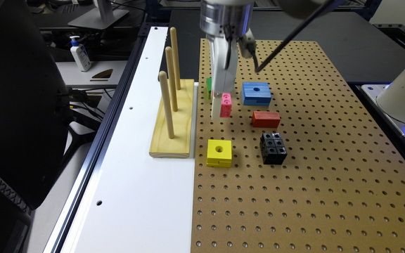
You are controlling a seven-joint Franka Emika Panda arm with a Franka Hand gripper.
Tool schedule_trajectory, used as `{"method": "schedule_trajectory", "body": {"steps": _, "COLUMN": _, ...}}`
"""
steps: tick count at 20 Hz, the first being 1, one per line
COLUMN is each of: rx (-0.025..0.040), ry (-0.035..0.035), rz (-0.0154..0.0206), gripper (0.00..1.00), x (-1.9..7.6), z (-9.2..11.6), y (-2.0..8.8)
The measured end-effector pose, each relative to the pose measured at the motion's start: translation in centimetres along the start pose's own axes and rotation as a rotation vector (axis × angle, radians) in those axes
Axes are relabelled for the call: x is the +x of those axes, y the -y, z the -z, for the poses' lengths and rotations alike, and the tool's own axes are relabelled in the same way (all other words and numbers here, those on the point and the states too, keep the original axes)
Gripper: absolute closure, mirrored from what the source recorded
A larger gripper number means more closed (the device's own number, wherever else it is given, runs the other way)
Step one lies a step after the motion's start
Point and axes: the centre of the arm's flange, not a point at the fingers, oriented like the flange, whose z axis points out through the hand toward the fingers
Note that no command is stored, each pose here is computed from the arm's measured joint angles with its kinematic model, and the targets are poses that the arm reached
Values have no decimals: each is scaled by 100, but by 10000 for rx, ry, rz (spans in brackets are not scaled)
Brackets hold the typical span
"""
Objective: Pick up pink block.
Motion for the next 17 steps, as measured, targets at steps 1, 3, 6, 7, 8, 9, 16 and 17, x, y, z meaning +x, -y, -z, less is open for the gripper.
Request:
{"method": "schedule_trajectory", "body": {"steps": 1, "rx": -24, "ry": 3, "rz": 7, "gripper": 100, "x": -5, "z": 80, "y": -2}}
{"method": "schedule_trajectory", "body": {"steps": 3, "rx": -73, "ry": 23, "rz": 16, "gripper": 100, "x": -16, "z": 180, "y": -10}}
{"method": "schedule_trajectory", "body": {"steps": 6, "rx": -68, "ry": 15, "rz": 18, "gripper": 100, "x": -17, "z": 197, "y": -10}}
{"method": "schedule_trajectory", "body": {"steps": 7, "rx": -42, "ry": -12, "rz": 19, "gripper": 100, "x": -15, "z": 218, "y": -6}}
{"method": "schedule_trajectory", "body": {"steps": 8, "rx": -5, "ry": -55, "rz": 24, "gripper": 100, "x": -13, "z": 283, "y": 0}}
{"method": "schedule_trajectory", "body": {"steps": 9, "rx": 1, "ry": -80, "rz": 31, "gripper": 100, "x": -18, "z": 375, "y": -2}}
{"method": "schedule_trajectory", "body": {"steps": 16, "rx": 16, "ry": -169, "rz": 57, "gripper": 100, "x": -54, "z": 724, "y": -23}}
{"method": "schedule_trajectory", "body": {"steps": 17, "rx": 30, "ry": -195, "rz": 61, "gripper": 100, "x": -59, "z": 788, "y": -24}}
